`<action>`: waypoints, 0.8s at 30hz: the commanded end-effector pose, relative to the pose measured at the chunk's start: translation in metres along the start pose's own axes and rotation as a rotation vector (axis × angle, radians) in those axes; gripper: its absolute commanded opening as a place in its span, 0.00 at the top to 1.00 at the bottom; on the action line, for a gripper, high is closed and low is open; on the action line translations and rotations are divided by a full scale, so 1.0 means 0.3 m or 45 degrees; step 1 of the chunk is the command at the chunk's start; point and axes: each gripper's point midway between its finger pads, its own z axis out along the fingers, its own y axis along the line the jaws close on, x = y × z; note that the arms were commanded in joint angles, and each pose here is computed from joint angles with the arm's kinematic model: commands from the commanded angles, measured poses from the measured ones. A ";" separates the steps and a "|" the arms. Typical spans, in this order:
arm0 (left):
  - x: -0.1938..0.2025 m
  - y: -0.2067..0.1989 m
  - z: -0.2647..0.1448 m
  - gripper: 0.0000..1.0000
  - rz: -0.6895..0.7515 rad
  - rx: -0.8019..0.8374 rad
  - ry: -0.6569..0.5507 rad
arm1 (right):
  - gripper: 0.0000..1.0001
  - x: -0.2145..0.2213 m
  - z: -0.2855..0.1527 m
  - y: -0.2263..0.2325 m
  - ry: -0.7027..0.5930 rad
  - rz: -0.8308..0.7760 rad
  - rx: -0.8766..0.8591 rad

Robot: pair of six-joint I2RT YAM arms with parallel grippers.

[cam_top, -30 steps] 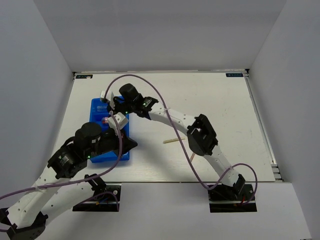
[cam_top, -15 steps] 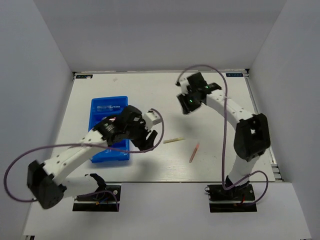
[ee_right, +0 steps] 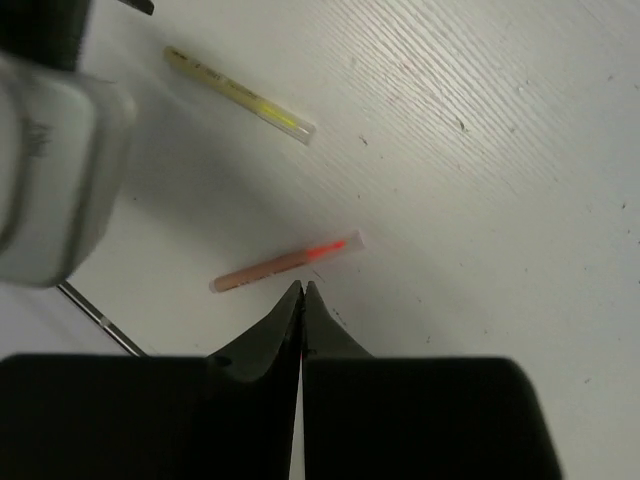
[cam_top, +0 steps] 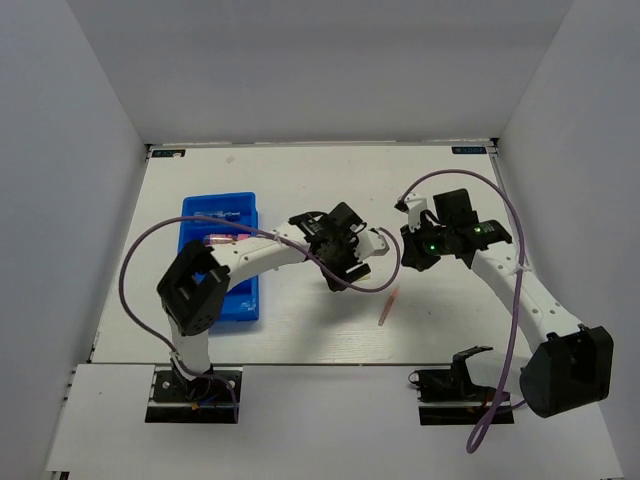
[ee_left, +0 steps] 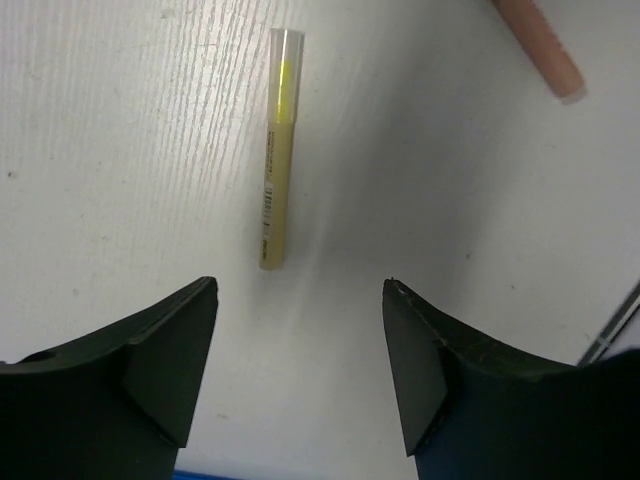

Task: Sort the stationery into containers
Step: Pick up the pen from the center of the board.

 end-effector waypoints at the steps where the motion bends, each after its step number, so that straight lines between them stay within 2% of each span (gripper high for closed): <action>1: -0.031 0.047 0.020 0.24 0.063 -0.041 0.010 | 1.00 -0.017 -0.006 -0.016 -0.046 0.031 -0.003; 10: -0.033 0.055 0.130 0.35 0.077 -0.069 0.050 | 1.00 -0.015 -0.032 -0.045 -0.078 0.077 0.034; 19: 0.010 0.070 0.183 0.41 0.076 -0.102 0.124 | 1.00 -0.014 -0.039 -0.049 -0.089 0.103 0.023; 24: 0.057 0.076 0.224 0.50 0.077 -0.110 0.191 | 1.00 -0.018 -0.048 -0.051 -0.103 0.114 0.020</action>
